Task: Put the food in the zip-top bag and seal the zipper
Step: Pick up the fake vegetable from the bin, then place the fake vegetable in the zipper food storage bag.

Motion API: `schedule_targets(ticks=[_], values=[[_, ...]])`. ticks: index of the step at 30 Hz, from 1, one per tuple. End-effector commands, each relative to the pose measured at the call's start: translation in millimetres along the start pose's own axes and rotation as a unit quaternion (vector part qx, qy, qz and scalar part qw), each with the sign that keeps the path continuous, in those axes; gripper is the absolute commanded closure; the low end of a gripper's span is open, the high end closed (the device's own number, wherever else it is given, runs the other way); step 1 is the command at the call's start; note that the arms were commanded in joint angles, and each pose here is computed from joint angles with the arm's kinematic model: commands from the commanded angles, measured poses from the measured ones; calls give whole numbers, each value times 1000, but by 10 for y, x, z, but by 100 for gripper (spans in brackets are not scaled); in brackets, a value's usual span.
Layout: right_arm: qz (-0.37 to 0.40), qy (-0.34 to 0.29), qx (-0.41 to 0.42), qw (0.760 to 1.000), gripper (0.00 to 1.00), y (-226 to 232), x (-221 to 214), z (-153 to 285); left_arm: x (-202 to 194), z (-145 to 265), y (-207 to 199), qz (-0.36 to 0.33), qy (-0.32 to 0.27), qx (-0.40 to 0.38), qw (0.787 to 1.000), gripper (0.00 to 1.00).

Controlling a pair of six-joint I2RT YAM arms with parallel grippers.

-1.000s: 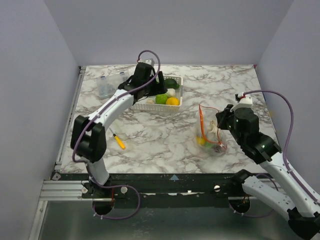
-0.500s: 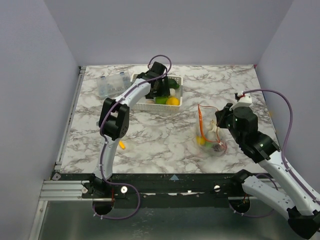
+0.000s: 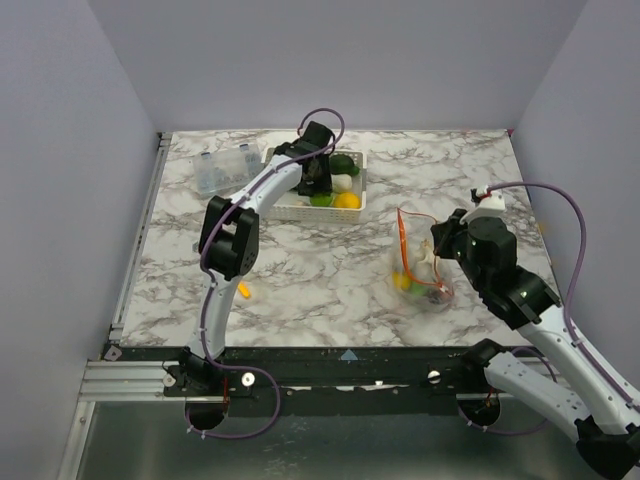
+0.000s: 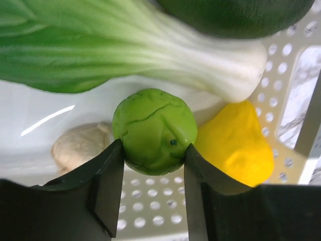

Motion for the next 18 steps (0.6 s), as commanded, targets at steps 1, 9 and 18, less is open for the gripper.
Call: schedule_targets(ticks=[1, 9, 18], values=[[-7, -3, 14, 1000, 99, 25, -41, 5, 34, 689, 22, -14, -33, -22, 999, 87], [-12, 0, 27, 1000, 99, 38, -81, 17, -438, 1938, 132, -36, -36, -207, 977, 93], [-14, -3, 33, 999, 99, 40, -82, 37, -1263, 2711, 8, -56, -4, -379, 924, 95]])
Point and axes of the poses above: each gripper's point midway between its finger pads, its own z axis back along the fingers, its own y axis along the line the jaws close on, x = y × z, the point moved 10 cm from there along z, back along the fingers, and after that the axes turned 12 degrees about z, right-handed, at the moved point
